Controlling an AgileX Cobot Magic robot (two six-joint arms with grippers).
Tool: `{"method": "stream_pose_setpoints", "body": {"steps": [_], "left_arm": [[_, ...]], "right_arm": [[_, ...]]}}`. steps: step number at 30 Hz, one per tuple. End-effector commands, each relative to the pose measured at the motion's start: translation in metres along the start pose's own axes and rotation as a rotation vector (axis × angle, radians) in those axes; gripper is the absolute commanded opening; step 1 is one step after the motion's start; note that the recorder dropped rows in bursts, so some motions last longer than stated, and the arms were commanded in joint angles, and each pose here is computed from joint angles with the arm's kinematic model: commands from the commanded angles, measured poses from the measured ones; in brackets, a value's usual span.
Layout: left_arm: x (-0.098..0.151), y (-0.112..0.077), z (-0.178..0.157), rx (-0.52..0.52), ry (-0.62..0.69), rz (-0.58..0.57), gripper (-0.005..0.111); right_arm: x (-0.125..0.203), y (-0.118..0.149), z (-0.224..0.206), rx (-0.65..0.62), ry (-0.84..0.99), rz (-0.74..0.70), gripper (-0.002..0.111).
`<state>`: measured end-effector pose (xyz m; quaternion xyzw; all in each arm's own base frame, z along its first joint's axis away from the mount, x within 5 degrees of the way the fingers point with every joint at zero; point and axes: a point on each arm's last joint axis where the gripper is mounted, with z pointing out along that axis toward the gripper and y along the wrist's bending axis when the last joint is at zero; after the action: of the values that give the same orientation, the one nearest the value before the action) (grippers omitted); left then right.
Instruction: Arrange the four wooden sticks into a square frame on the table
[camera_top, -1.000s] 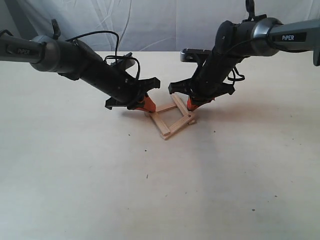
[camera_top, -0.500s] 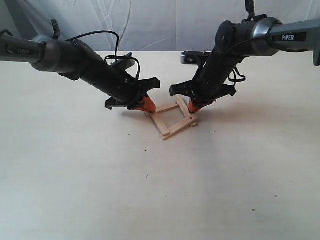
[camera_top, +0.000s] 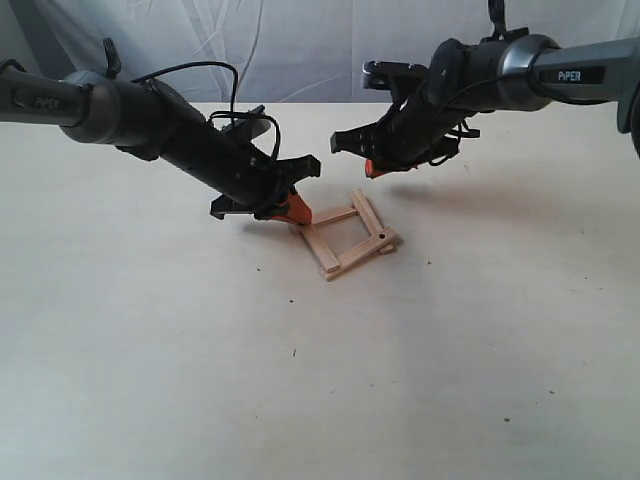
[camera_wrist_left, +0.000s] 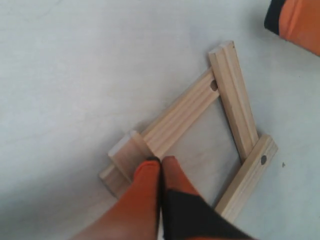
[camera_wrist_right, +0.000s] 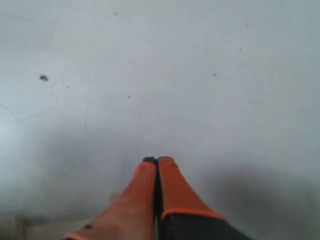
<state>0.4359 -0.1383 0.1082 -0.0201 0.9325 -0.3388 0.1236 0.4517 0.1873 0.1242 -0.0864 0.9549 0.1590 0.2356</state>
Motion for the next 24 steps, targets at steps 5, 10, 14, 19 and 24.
{"method": "stream_pose_setpoints", "body": {"steps": [5,10,14,19,24], "left_arm": [[0.002,-0.001,0.001,-0.008,0.012,0.029,0.000],[0.002,-0.001,0.001,-0.008,0.015,0.030,0.000],[0.002,-0.001,0.001,-0.007,0.017,0.030,0.000],[0.002,-0.001,0.001,-0.007,0.017,0.030,0.000],[0.002,-0.001,0.001,-0.007,0.017,0.030,0.000]], "right_arm": [[-0.001,-0.004,0.016,-0.027,-0.065,0.089,0.000],[0.004,-0.002,0.024,-0.049,-0.045,0.091,0.000],[0.005,-0.001,0.025,-0.065,-0.038,0.079,0.000],[0.009,0.000,0.025,-0.074,0.000,0.068,0.000],[0.012,0.001,0.025,-0.083,0.034,0.053,0.000]]}}
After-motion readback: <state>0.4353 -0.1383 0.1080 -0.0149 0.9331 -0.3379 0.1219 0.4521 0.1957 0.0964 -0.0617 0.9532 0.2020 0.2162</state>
